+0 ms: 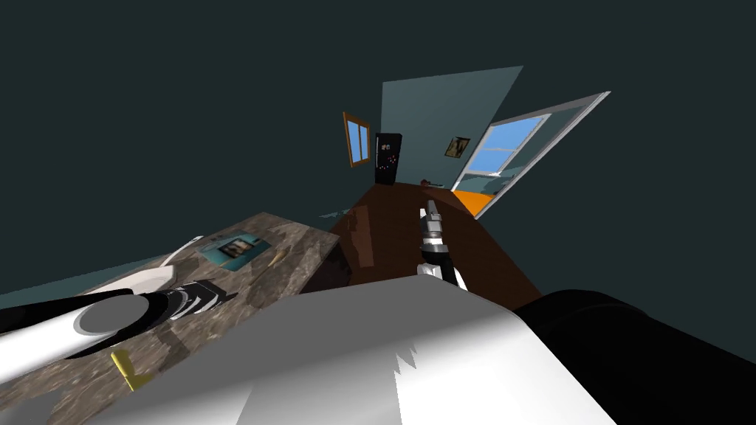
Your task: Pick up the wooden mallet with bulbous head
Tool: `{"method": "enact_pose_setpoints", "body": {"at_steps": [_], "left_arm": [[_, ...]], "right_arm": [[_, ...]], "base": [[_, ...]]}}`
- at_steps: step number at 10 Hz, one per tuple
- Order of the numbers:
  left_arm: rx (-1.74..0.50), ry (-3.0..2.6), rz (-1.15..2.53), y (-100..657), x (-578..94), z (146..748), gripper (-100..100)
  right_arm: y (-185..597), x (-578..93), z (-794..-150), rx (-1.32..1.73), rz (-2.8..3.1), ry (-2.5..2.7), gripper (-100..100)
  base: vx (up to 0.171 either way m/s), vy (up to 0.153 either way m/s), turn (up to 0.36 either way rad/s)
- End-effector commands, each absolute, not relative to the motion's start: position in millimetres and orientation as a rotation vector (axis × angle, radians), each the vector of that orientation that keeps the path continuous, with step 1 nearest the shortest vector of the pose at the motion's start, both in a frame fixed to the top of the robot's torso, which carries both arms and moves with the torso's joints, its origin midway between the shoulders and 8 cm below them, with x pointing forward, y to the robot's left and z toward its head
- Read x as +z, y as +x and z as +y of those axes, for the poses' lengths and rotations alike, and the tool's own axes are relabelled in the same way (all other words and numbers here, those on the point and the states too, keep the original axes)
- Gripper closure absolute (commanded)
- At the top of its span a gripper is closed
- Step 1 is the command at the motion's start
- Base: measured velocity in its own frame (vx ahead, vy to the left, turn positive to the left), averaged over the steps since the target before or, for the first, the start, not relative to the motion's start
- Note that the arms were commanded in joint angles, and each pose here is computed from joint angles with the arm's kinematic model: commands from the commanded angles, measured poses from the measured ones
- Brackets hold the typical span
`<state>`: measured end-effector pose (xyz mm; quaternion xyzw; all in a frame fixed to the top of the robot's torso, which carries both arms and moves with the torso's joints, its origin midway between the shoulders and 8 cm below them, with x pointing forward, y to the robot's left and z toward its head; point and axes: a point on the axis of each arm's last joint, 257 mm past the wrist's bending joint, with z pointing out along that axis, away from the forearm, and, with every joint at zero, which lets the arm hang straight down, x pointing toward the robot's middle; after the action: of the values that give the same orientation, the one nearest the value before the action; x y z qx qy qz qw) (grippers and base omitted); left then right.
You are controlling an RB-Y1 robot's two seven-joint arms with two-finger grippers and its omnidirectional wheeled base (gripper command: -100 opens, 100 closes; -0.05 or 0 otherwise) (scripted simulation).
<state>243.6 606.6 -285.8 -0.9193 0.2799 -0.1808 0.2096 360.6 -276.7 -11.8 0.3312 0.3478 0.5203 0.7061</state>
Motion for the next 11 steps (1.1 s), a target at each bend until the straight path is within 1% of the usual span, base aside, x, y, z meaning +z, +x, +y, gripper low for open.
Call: {"method": "enact_pose_setpoints", "body": {"at_steps": [1,3,4,7,9,11], "left_arm": [[-0.476,-2.613,0.758,232.9,-291.5,603.9,-100],[-0.459,-2.684,0.711,221.4,-296.5,602.4,-100],[-0.461,-2.734,0.660,214.8,-298.9,602.6,-100],[-0.430,-2.814,0.619,201.1,-305.2,596.7,-100],[-0.419,-2.916,0.528,186.6,-311.3,590.7,-100],[-0.398,-2.976,0.491,177.1,-315.3,584.4,-100]], "right_arm": [[360.6,-11.8,-276.7,1.156,0.773,0.736,0],[360.6,-11.8,-276.8,1.156,0.773,0.736,0],[360.6,-11.8,-276.8,1.156,0.773,0.736,0],[360.6,-11.8,-276.8,1.156,0.773,0.736,0],[360.6,-11.8,-276.8,1.156,0.773,0.736,0],[360.6,-11.8,-276.8,1.156,0.773,0.736,0]], "base": [[0.003,0.035,-0.152],[0.006,0.036,-0.167],[0.009,0.035,-0.295],[0.004,0.032,-0.144],[0.006,0.042,-0.263],[0.004,0.039,-0.139]]}}
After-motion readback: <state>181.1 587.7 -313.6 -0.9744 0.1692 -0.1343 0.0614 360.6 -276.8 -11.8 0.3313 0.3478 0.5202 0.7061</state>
